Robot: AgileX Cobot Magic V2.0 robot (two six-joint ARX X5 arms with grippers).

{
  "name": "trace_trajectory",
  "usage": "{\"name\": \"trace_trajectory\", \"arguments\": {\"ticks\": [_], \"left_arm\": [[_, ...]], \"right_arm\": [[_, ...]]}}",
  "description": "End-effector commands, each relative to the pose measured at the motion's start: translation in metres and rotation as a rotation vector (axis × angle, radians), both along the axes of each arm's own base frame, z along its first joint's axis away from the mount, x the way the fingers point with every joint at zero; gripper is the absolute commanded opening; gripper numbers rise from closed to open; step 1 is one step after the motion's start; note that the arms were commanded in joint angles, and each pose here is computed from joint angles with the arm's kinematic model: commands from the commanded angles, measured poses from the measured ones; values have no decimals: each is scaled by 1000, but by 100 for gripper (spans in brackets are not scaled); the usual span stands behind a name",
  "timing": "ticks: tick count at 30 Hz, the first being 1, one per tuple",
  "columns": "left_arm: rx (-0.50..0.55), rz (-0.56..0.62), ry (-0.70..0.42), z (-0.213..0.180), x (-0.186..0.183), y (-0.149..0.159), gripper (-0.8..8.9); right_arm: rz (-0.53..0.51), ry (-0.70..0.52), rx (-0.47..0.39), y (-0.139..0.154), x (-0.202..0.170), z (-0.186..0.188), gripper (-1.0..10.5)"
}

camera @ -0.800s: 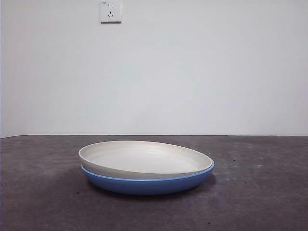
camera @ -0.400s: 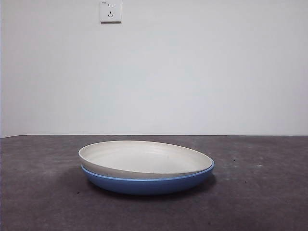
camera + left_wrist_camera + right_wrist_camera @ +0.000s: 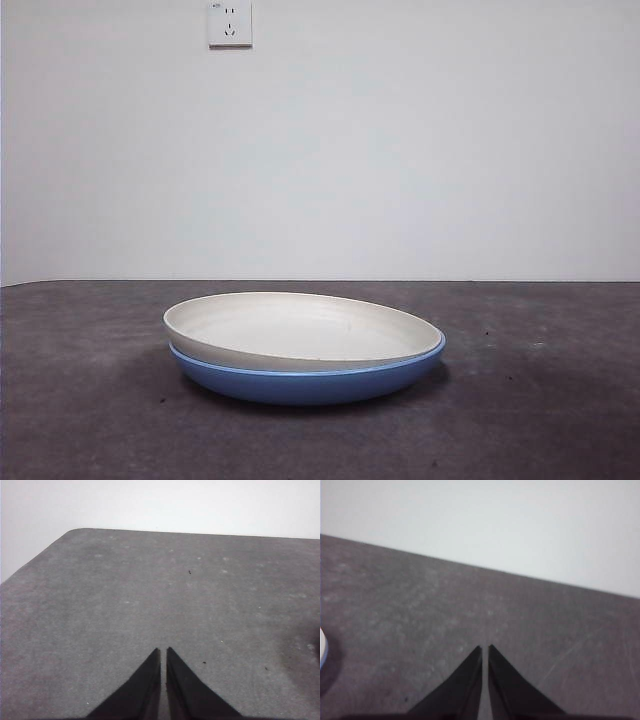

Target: Pick up the white plate, put it on the blue plate, put it on desk

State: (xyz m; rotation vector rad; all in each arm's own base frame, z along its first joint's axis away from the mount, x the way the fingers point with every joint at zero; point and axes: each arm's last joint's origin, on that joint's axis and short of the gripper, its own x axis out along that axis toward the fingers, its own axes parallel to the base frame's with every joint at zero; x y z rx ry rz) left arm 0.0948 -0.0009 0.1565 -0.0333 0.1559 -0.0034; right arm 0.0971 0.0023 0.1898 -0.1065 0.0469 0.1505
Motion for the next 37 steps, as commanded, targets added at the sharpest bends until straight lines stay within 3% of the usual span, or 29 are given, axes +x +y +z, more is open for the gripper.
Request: {"name": "trace_trajectory", "arguments": {"ticks": [1, 5, 11, 14, 37], "left_arm": [[15, -6, 25, -7, 1, 0, 19], [15, -6, 25, -7, 1, 0, 19], [15, -6, 25, -7, 1, 0, 19], [15, -6, 25, -7, 1, 0, 19], [15, -6, 24, -7, 1, 0, 19]], "right_arm": [[-42, -28, 49, -1, 0, -12, 17], [-105, 1, 105, -3, 2, -28, 17], [-195, 82, 97, -5, 0, -36, 17], [-196, 125, 94, -5, -1, -40, 17], [-194, 97, 85, -5, -1, -38, 17]]}}
